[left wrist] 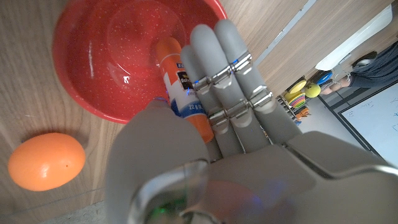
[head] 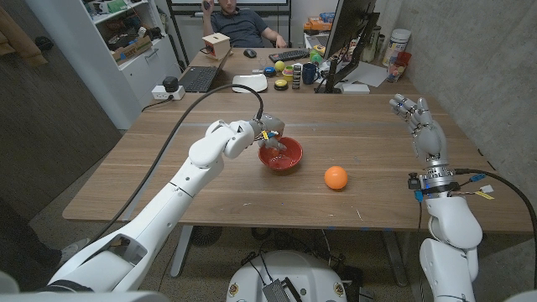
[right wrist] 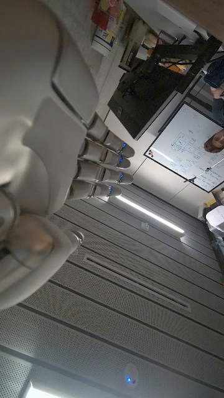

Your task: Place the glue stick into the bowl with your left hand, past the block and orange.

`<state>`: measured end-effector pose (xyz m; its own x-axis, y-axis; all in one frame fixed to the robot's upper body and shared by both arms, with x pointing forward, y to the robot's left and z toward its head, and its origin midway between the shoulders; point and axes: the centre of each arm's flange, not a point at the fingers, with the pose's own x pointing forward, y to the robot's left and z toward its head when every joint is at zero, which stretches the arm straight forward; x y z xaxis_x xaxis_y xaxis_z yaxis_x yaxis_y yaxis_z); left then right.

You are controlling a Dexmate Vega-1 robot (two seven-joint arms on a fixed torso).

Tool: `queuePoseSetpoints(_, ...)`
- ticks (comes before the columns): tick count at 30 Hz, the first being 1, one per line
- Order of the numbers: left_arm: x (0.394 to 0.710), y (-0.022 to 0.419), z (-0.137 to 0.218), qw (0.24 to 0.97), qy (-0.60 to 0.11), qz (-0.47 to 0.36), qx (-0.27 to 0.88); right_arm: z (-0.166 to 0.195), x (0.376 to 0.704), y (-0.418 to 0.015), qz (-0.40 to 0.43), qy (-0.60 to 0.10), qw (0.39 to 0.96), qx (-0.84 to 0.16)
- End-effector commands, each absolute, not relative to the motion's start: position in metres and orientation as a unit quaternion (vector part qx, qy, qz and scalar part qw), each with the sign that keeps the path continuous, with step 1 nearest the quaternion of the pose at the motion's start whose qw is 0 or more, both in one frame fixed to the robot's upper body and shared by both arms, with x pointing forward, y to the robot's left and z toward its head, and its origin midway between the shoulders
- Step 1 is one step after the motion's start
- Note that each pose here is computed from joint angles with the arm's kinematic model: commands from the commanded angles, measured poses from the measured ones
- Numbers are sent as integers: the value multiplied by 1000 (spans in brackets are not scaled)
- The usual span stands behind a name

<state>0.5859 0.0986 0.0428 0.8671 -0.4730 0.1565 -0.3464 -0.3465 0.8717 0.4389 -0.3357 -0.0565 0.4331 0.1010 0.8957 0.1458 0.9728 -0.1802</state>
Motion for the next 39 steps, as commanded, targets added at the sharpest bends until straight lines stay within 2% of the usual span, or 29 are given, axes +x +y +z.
queuePoseSetpoints(1,594,101,37,518,-251,-70,814,-56,445,-334,-11,-529,841,-114)
queuePoseSetpoints(19,604,108,32,542,-281,-80,788,-52,448,-330,-9,-525,842,-119)
queuePoseSetpoints(39,604,104,28,528,-252,-92,806,-53,450,-332,-5,-524,844,-114)
